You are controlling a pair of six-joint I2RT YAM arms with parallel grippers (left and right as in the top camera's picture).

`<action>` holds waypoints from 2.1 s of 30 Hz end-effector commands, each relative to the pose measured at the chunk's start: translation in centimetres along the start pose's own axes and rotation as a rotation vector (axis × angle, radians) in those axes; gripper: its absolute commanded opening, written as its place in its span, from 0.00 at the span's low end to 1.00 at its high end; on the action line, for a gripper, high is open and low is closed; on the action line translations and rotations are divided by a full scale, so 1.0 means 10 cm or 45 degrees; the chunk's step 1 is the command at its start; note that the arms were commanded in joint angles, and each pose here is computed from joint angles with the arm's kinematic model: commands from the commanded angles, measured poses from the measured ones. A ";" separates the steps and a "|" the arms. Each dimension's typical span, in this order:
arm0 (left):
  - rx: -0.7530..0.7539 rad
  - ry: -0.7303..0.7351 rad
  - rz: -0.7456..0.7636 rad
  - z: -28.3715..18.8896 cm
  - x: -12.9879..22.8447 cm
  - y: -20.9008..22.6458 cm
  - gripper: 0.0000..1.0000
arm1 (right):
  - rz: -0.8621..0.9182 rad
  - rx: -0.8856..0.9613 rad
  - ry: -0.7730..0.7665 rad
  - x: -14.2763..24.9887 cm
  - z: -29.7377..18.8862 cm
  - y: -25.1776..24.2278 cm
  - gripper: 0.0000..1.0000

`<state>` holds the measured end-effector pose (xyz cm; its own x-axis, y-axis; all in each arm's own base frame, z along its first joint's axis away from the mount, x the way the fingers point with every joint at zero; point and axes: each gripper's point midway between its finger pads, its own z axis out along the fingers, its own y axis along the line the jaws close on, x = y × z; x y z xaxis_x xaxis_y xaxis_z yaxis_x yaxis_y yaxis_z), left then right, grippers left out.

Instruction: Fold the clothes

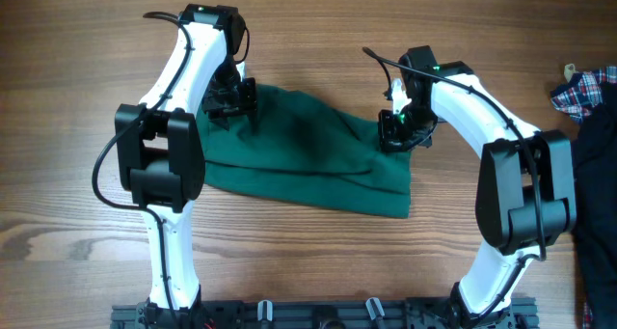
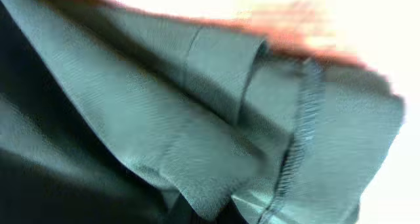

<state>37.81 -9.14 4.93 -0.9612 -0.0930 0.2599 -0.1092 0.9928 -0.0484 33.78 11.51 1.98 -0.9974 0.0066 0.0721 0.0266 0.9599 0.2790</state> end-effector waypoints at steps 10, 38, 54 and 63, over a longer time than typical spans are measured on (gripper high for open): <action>-0.043 -0.026 -0.017 -0.07 0.01 0.09 0.27 | -0.066 0.095 -0.285 -0.64 -0.45 -0.36 0.04; -0.235 0.010 -0.113 0.26 0.08 0.43 0.32 | -0.131 0.002 0.073 0.37 0.18 -0.04 0.32; -0.175 -0.183 -0.107 0.29 -0.30 0.33 0.29 | -0.144 0.169 -0.131 -0.06 0.30 -0.31 0.09; -0.034 -0.451 -0.070 0.08 -0.81 0.10 0.37 | -0.173 0.127 -0.372 -0.60 0.12 -0.50 0.47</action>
<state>44.12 -7.75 0.26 -0.9870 -0.1552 -0.0415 -0.1555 0.9878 0.0031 39.32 8.20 0.11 -0.9665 -0.0350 -0.2543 -0.0942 0.9699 0.2247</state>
